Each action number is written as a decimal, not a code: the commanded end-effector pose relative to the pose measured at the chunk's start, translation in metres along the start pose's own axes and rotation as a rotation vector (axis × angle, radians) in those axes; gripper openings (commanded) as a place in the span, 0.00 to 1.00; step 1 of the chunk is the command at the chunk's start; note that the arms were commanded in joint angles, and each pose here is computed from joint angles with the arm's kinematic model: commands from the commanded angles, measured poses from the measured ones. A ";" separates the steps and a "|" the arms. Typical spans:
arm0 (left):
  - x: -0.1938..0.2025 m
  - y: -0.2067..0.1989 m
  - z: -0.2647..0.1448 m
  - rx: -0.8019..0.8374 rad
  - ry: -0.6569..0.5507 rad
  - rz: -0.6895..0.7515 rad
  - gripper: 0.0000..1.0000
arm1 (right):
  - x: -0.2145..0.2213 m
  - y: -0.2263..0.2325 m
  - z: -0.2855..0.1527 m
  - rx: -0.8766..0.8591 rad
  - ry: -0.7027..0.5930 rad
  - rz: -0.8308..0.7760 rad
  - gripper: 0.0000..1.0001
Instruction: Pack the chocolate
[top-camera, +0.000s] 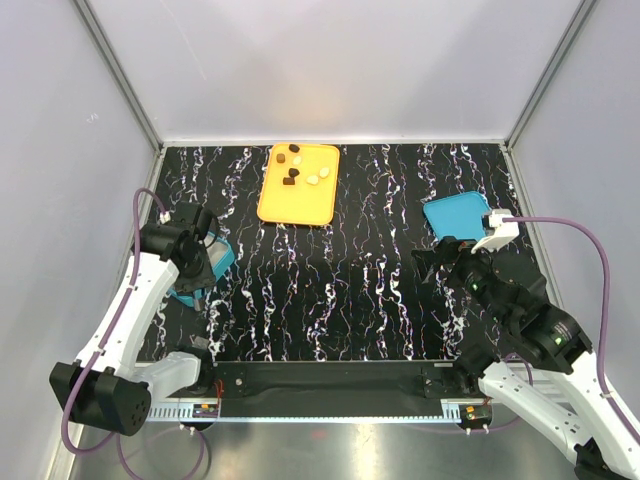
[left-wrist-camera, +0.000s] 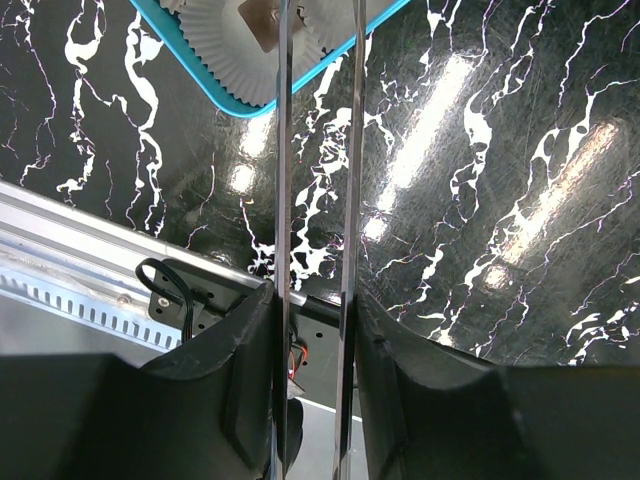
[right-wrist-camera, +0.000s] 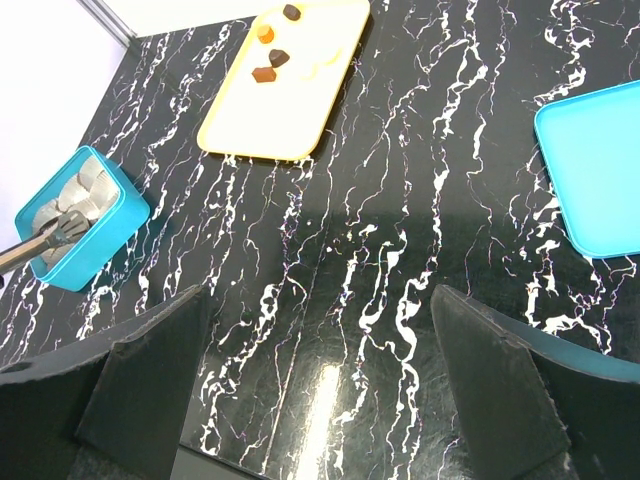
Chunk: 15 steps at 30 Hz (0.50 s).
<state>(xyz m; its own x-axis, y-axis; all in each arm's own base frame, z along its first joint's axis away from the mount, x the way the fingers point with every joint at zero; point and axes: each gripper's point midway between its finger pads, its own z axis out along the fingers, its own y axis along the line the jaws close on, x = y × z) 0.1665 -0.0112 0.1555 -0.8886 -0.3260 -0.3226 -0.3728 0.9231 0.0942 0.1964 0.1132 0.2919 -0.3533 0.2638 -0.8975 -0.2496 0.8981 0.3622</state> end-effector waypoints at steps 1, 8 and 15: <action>-0.006 -0.001 -0.005 0.012 -0.028 -0.021 0.38 | -0.005 -0.001 0.000 0.006 -0.025 -0.015 1.00; -0.005 0.002 -0.010 0.016 -0.039 -0.032 0.41 | -0.004 0.001 0.003 0.001 -0.019 -0.011 1.00; -0.029 0.004 -0.038 0.024 -0.118 -0.042 0.41 | -0.005 0.003 0.003 -0.007 -0.020 -0.007 1.00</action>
<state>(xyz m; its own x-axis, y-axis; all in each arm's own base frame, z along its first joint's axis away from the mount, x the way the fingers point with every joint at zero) 0.1693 -0.0105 0.1695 -0.8763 -0.3313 -0.3497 -0.3812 0.9207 0.0830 0.1970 0.1139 0.2891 -0.3596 0.2591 -0.8964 -0.2478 0.8997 0.3595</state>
